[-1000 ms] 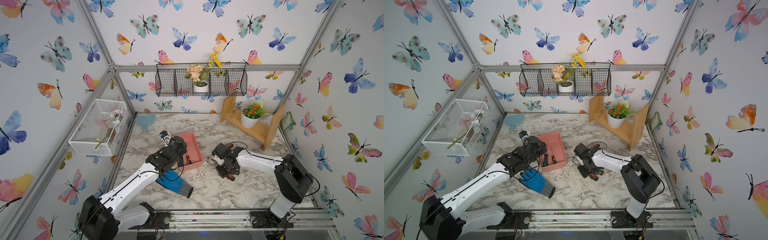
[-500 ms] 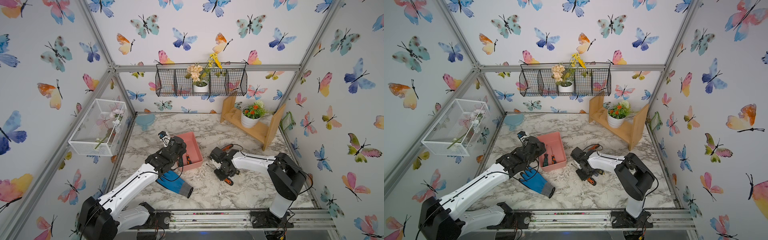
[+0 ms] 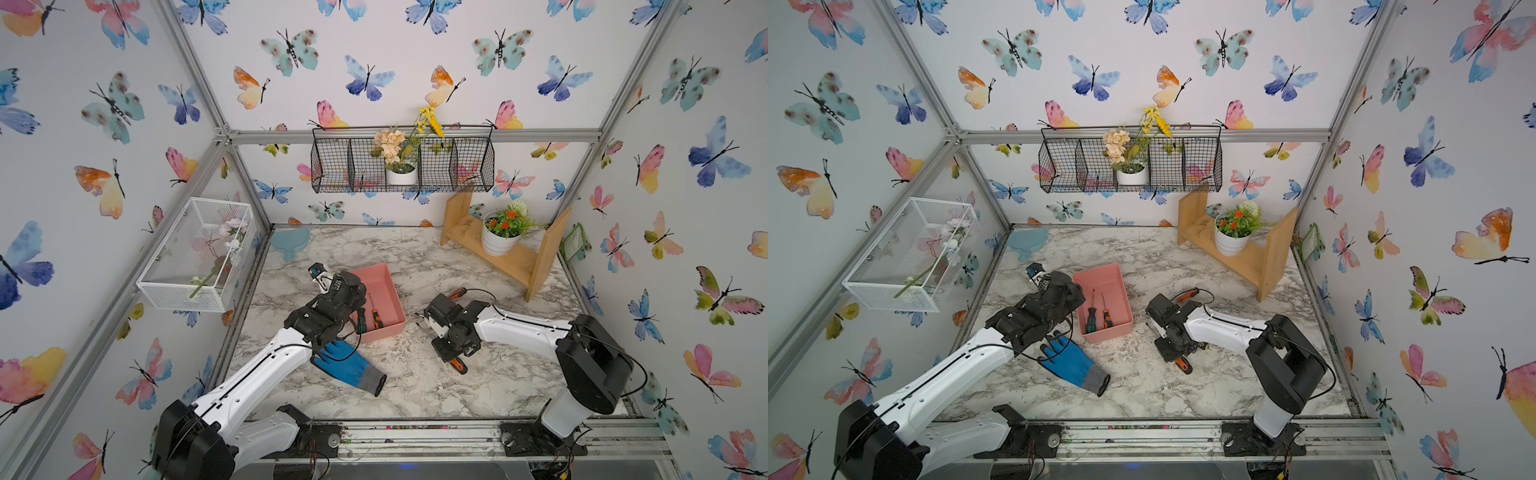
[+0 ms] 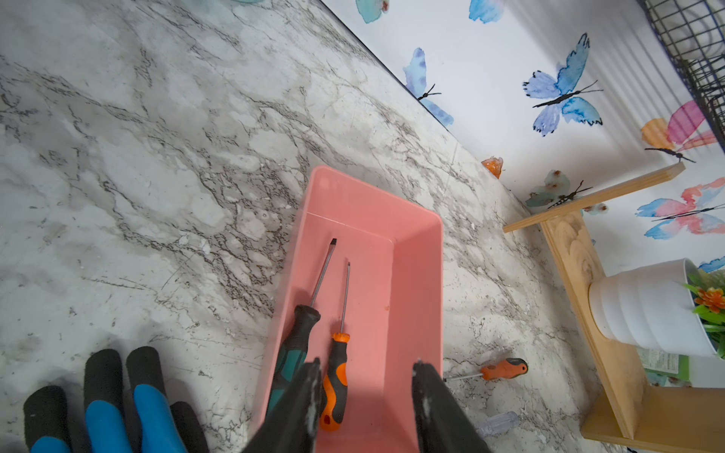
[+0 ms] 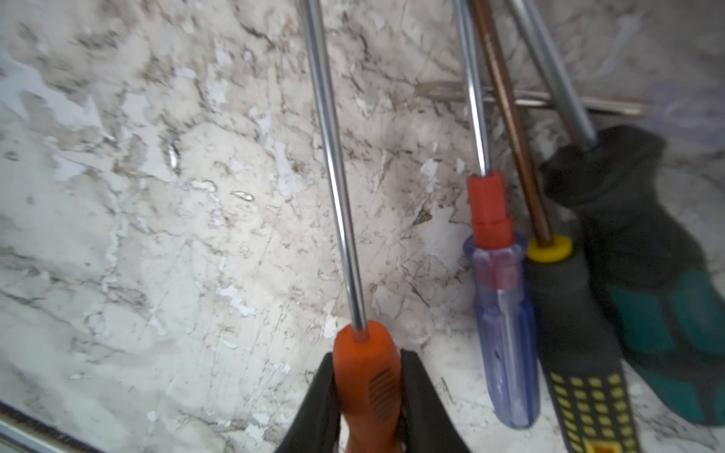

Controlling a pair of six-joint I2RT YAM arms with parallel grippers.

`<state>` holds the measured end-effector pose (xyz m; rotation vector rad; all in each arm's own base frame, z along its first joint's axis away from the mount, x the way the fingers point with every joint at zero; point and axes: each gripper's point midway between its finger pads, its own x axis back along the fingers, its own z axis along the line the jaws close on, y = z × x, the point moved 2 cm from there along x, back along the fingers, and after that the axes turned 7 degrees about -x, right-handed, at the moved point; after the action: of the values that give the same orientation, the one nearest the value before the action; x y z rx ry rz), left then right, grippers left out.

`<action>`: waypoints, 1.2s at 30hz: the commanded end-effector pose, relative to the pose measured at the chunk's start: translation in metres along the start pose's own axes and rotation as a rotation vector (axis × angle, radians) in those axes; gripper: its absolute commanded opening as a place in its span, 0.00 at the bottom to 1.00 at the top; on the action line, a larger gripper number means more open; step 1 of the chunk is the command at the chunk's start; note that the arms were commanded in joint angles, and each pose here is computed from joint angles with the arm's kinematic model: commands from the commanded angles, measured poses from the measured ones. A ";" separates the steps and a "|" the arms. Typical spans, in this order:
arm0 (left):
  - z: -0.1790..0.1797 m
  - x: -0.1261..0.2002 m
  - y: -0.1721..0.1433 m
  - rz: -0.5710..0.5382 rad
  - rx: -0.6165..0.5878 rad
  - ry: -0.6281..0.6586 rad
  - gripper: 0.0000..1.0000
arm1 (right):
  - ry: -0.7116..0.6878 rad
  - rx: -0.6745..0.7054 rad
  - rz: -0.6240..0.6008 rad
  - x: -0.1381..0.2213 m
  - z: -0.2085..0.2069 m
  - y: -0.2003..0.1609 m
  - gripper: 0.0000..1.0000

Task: Put the screwdriver on the desktop into the storage box
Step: Pick up the screwdriver from the center of the board, then place the screwdriver in the storage box.

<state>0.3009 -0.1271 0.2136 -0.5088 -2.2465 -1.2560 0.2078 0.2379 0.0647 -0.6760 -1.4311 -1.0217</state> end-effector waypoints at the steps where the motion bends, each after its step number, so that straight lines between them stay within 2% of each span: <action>1: 0.017 0.002 0.002 -0.023 0.013 0.047 0.43 | 0.044 -0.082 -0.125 0.034 0.008 0.020 0.11; 5: 0.020 -0.001 0.001 -0.010 0.043 0.017 0.44 | 0.174 -0.146 -0.270 0.077 0.031 0.058 0.11; 9: 0.028 0.002 0.003 -0.013 0.050 0.041 0.44 | 0.367 -0.185 -0.377 0.100 0.062 0.090 0.11; 15: 0.044 0.007 0.000 -0.014 0.083 0.056 0.44 | 0.580 -0.168 -0.420 0.122 0.112 0.154 0.12; 18: 0.051 0.007 -0.006 -0.007 0.090 0.059 0.45 | 0.663 -0.183 -0.419 0.115 0.129 0.174 0.12; 21: 0.057 0.007 -0.014 0.017 0.085 0.063 0.45 | 0.590 -0.206 -0.393 0.091 0.127 0.189 0.12; 26: 0.064 0.009 -0.019 0.027 0.087 0.071 0.44 | 0.386 -0.265 -0.380 0.053 0.106 0.204 0.13; 36: 0.063 0.007 -0.021 0.035 0.091 0.067 0.44 | 0.289 -0.327 -0.305 0.006 0.102 0.200 0.17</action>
<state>0.2685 -0.0813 0.1775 -0.4388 -2.2235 -1.1478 0.3326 0.4147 0.1178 -0.4871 -1.1176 -1.5311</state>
